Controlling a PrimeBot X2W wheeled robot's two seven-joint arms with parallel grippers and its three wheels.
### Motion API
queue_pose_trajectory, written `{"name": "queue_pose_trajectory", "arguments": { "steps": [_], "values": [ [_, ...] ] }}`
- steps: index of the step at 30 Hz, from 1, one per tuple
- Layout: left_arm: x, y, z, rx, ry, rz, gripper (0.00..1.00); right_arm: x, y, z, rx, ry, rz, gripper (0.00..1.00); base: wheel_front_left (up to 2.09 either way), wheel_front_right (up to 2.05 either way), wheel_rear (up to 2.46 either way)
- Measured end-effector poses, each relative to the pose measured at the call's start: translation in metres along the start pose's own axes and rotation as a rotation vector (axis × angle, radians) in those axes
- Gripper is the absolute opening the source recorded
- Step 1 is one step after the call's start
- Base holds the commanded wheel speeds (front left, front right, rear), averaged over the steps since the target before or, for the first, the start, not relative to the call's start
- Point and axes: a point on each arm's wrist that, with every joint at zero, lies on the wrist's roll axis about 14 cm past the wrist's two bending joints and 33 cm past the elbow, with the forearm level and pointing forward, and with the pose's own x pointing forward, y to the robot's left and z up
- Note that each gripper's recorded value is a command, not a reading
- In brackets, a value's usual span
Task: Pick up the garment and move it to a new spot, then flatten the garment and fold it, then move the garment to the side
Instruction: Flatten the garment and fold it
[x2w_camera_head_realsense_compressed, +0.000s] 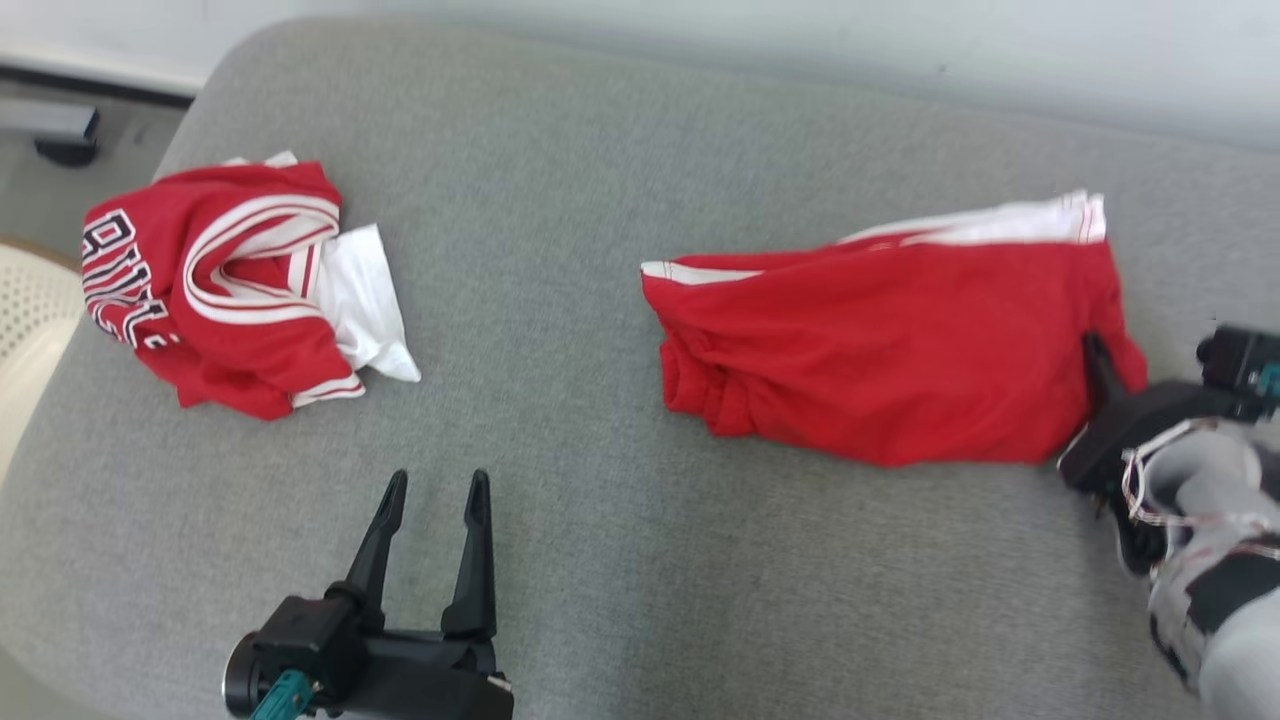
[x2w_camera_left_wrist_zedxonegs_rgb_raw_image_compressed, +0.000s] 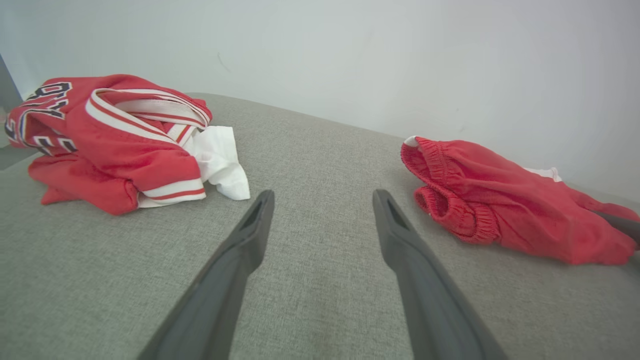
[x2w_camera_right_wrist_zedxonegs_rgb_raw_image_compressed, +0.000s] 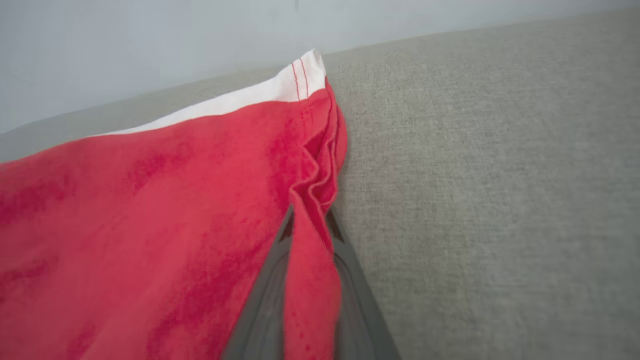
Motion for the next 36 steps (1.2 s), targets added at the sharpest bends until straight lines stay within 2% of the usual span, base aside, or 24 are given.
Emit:
{"name": "queue_pose_trajectory", "arguments": {
  "steps": [8,14,19,23,25,26,32,36],
  "values": [
    [-0.015,-0.008,0.005,-0.007,-0.016,-0.035,1.00,-0.048,-0.005,0.007,0.099,-0.089,0.012,0.00,0.00,0.00,0.00],
    [-0.023,-0.020,0.006,-0.020,-0.022,-0.073,1.00,-0.093,-0.020,-0.009,0.160,-0.109,0.003,0.00,0.00,0.00,0.00],
    [-0.022,-0.032,0.003,-0.027,-0.014,-0.108,1.00,-0.130,-0.047,-0.036,0.201,-0.087,-0.067,0.00,0.00,0.00,0.00],
    [-0.018,-0.038,0.003,-0.029,-0.014,-0.127,1.00,-0.149,-0.074,-0.040,0.191,-0.097,-0.135,0.00,0.00,0.00,0.00],
    [-0.016,-0.042,0.001,-0.031,-0.007,-0.139,1.00,-0.155,-0.081,-0.044,0.199,-0.092,-0.157,0.93,0.00,0.00,0.00],
    [-0.015,-0.043,0.000,-0.031,-0.004,-0.143,1.00,-0.156,-0.082,-0.046,0.199,-0.089,-0.161,1.00,0.00,0.00,0.00],
    [-0.013,-0.048,-0.003,-0.033,0.005,-0.158,1.00,-0.155,-0.097,-0.034,0.137,-0.082,-0.191,1.00,0.00,0.00,0.00],
    [-0.014,-0.047,-0.003,-0.034,0.004,-0.156,1.00,-0.148,-0.102,-0.034,0.100,-0.025,-0.206,1.00,0.00,0.00,0.00]
  ]
}}
